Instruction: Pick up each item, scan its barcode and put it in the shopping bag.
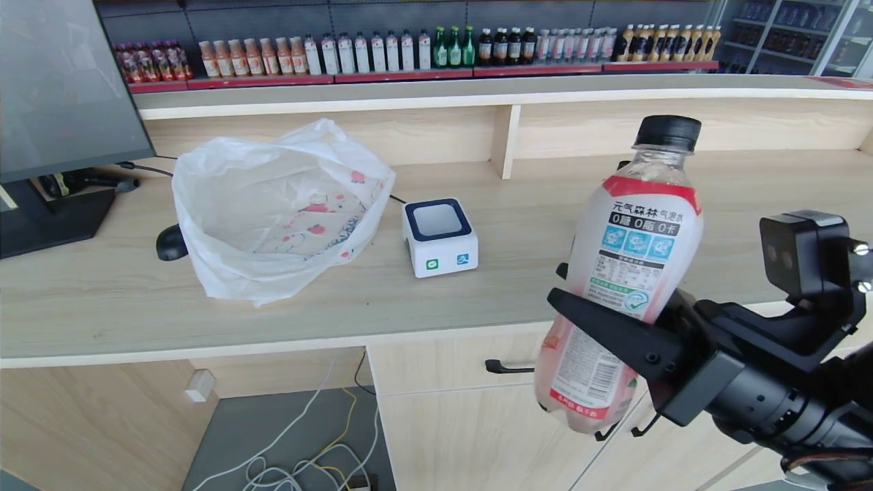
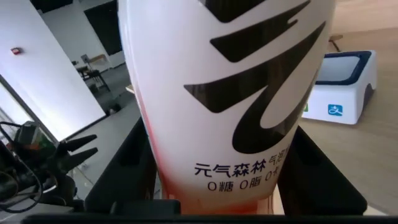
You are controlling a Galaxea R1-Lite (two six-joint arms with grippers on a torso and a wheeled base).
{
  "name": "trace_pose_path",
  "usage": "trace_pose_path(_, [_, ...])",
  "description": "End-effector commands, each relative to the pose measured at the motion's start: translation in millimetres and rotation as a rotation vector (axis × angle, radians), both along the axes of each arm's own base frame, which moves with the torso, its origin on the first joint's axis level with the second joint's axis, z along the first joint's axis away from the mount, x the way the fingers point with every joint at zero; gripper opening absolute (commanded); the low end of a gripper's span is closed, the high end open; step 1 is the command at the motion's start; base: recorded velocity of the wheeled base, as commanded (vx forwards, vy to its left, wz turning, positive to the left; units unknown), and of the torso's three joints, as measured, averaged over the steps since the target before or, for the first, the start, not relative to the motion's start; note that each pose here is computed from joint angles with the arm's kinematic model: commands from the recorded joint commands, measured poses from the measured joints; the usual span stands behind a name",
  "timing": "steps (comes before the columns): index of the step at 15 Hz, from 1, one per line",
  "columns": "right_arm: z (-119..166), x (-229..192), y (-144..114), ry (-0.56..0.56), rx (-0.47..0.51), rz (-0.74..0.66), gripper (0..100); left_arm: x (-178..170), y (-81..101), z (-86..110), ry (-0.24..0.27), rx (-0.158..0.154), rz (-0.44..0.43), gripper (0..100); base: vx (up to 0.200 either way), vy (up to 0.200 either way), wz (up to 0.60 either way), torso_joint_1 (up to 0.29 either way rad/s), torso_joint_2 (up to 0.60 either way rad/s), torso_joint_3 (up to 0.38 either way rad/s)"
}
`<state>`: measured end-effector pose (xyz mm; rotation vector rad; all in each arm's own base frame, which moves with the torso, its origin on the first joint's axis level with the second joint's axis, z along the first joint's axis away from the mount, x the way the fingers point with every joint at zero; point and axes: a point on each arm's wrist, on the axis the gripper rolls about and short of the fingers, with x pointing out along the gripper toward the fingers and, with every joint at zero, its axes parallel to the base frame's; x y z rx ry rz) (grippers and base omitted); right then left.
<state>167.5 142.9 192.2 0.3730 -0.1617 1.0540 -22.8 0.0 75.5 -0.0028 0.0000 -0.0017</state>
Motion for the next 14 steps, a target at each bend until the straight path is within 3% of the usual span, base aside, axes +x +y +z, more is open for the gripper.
trace_pose_path(1, [2, -11, -22, -0.052, -0.015, -0.068, 0, 0, 0.0, 0.0, 0.000, 0.000, 0.000, 100, 0.000, 0.000, 0.00, 0.000, 0.00, 0.000])
trace_pose_path(4, [-4, -26, -46, -0.094, -0.057, -0.219, 0, 0, 0.0, 0.0, 0.000, 0.003, 0.000, 100, 0.000, 0.000, 0.00, 0.000, 0.00, 0.000])
trace_pose_path(7, [-1, -27, -50, -0.153, -0.081, -0.347, 0, 0, 0.0, 0.0, 0.000, 0.003, 0.000, 100, 0.000, 0.000, 0.00, 0.000, 0.00, 0.000])
trace_pose_path(10, [0, -20, -54, -0.152, -0.096, -0.564, 0, 0, 0.0, 0.0, 0.000, 0.003, 0.000, 100, 0.000, 0.000, 0.00, 0.000, 0.00, 0.000])
trace_pose_path(14, [-2, -11, -53, -0.187, -0.184, -0.732, 0, 0, 0.0, 0.0, 0.000, 0.003, 0.000, 100, 0.000, 0.000, 0.00, 0.000, 0.00, 0.000])
